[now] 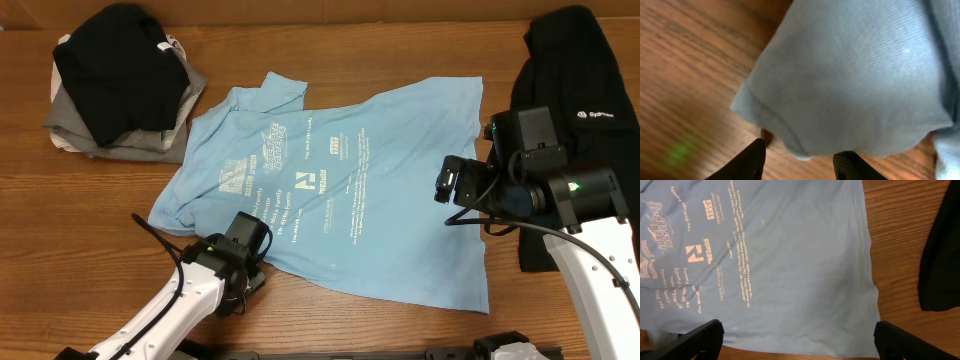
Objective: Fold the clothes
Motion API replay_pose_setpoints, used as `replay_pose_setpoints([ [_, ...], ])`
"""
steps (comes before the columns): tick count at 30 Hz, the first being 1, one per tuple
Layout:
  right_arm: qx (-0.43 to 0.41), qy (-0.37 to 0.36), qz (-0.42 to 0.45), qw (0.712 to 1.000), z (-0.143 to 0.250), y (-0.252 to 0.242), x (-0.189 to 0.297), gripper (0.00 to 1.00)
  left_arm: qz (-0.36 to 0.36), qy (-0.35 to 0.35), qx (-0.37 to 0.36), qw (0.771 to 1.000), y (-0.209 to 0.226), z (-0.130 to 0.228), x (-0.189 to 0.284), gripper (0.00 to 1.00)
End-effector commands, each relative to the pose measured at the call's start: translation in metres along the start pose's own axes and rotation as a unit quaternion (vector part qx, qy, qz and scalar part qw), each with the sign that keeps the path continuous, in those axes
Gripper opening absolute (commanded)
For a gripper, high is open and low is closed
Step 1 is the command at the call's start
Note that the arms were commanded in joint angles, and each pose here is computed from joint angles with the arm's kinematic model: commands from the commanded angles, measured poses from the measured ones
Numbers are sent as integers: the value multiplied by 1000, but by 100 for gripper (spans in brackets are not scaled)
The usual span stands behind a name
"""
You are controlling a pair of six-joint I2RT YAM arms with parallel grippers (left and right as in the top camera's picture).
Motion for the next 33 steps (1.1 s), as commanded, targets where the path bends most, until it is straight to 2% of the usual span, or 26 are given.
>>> replay_pose_setpoints([
  [1, 3, -5, -7, 1000, 0, 1, 1, 100, 3, -38, 17, 999, -1, -8, 0, 45],
  [5, 3, -6, -8, 1000, -1, 1, 1, 100, 11, -65, 19, 998, -5, -14, 1, 45],
  [12, 3, -8, -10, 1000, -1, 1, 1, 100, -10, -87, 20, 996, -2, -17, -3, 37],
  [14, 3, -9, -10, 1000, -2, 2, 1, 100, -14, -84, 19, 996, -1, -17, -6, 30],
  [15, 3, -9, -10, 1000, -2, 2, 1, 100, -18, -83, 18, 996, -1, -17, -8, 23],
  [16, 3, -9, -10, 1000, -2, 1, 1, 100, -22, -86, 17, 996, -1, -17, -9, 10],
  [17, 3, -8, -10, 1000, -1, 1, 1, 100, -22, -91, 9, 996, -2, -19, -9, 4],
  [19, 1, -8, -9, 1000, -1, 1, 1, 100, -10, -104, -24, 994, -9, -25, -1, 4],
  [22, -16, -1, -5, 1000, 1, 0, 1, 99, 20, -127, -119, 985, -30, -41, 31, 4],
  [25, -30, 11, 2, 999, 4, -3, 1, 98, 37, -154, -194, 968, -50, -59, 85, 4],
  [30, -58, 38, 26, 997, 13, -9, 2, 99, 70, -207, -222, 950, -64, -77, 178, 4],
  [33, -70, 47, 35, 996, 16, -12, 2, 100, 99, -241, -213, 942, -67, -83, 213, 4],
])
Point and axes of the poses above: each gripper's point midway between its finger pads, its own x axis back along the fingers, its own y axis along the line the jaws close on, z = x × y, the point moved 9 cm from there along x, back along the fingers, and after that the axes turned 12 degrees about -x, right-handed, at the moved point
